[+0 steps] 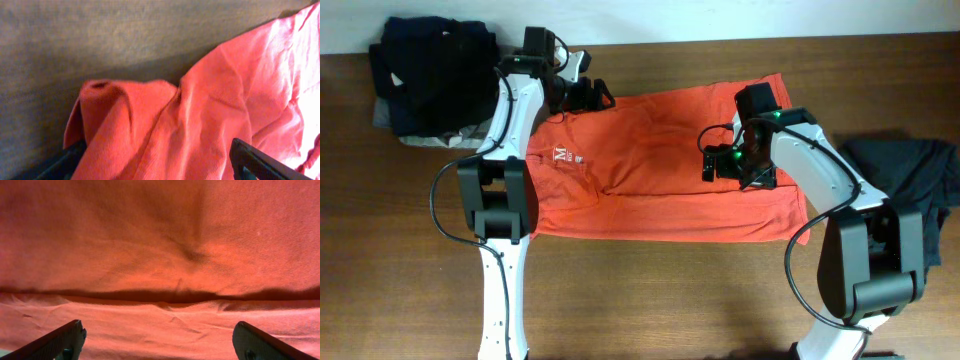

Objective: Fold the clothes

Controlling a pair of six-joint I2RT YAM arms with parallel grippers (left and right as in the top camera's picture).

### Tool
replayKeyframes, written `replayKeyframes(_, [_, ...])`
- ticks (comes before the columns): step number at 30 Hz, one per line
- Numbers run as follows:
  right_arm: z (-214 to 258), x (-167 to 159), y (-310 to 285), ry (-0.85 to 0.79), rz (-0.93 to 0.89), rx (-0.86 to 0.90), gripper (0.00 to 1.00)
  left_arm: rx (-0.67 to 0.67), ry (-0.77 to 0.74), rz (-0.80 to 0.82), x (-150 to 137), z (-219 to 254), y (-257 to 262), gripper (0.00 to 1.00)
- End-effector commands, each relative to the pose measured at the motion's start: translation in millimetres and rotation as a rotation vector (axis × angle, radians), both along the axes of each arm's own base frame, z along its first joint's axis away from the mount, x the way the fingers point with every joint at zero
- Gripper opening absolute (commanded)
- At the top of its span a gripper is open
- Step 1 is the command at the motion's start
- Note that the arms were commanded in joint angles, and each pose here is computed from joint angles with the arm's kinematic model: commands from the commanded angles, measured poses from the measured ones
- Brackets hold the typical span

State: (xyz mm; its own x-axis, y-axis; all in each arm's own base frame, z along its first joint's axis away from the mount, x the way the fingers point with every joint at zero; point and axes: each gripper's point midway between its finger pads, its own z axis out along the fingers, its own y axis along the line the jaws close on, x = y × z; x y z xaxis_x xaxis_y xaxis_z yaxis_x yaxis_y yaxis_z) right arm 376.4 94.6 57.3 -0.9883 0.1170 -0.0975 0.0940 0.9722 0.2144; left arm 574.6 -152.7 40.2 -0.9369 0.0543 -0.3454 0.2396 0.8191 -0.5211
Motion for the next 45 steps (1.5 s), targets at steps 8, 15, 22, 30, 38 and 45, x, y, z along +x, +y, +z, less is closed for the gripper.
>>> replayKeyframes(8, [-4, -4, 1, 0.013, 0.004, -0.004, 0.99, -0.027, -0.071, 0.006, 16, 22, 0, 0.36])
replayKeyframes(15, [-4, -3, 1, 0.012, 0.004, -0.005, 0.99, -0.019, -0.128, -0.014, 20, 48, 0, 0.09])
replayKeyframes(22, [-3, 0, 1, -0.003, 0.004, -0.002, 0.99, 0.022, -0.186, -0.093, 7, 80, 1, 0.18])
replayKeyframes(30, [-3, 3, 2, -0.012, 0.004, 0.000, 0.99, 0.122, -0.201, -0.137, -12, 103, 14, 0.14])
replayKeyframes(38, [-2, 3, 2, -0.016, 0.004, 0.000, 0.99, 0.134, -0.117, -0.185, -38, 100, 6, 0.01])
replayKeyframes(45, [-2, 3, 2, -0.016, 0.004, 0.000, 0.99, 0.142, -0.005, -0.230, -68, 92, -7, 0.16])
